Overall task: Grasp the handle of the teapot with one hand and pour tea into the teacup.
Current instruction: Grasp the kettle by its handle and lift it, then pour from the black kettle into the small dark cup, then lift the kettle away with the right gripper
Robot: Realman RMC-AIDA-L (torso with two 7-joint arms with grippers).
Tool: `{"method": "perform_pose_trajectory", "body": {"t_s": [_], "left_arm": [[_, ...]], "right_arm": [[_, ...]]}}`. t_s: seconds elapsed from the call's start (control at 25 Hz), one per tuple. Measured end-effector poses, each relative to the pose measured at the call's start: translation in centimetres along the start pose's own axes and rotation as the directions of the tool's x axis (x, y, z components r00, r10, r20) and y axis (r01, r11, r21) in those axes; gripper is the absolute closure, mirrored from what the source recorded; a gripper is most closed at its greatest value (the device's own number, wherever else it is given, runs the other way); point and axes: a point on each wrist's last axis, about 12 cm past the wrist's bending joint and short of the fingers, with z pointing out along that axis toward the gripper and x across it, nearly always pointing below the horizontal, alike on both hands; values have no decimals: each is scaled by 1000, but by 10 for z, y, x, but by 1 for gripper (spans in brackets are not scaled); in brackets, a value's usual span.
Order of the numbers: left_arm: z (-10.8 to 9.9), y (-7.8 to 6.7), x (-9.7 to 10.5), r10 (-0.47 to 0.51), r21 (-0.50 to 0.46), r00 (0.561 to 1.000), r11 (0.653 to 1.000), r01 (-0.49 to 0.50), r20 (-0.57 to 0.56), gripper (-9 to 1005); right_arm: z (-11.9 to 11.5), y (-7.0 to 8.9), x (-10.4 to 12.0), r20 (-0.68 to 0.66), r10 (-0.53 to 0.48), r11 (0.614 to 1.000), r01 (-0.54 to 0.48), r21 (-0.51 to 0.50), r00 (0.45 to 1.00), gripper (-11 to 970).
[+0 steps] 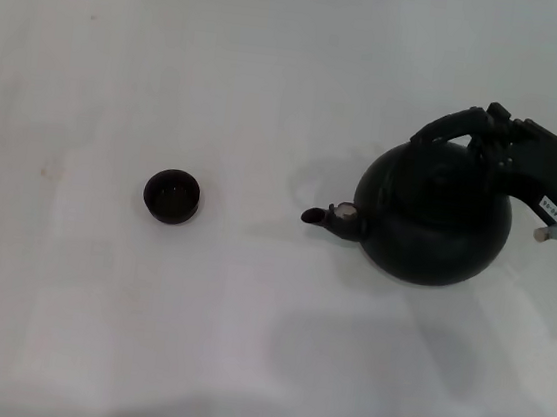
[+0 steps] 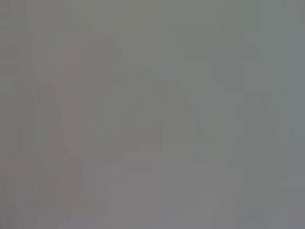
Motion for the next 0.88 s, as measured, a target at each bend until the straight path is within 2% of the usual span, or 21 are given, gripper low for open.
{"method": "perform_pose_trajectory", "body": {"t_s": [0.2,0.36,0.6,0.88], "left_arm": [[0,0,0,0,-1,1000,1000,0,0,107],[0,1,0,1,-7,1000,1000,-1,3,107],[-3,3,1,4,-16,1000,1000,-4,-6,107],[-17,8,4,5,-41,999,999,-7,-32,107]], "right_arm": [[4,0,-8,6,-1,1000,1,12,1000,737],[10,7,-20,17,-7,1000,7,9,1000,738],[18,25,-37,49,-39,998,41,-42,998,749],[34,47,-52,57,-82,987,89,-131,995,751]]}}
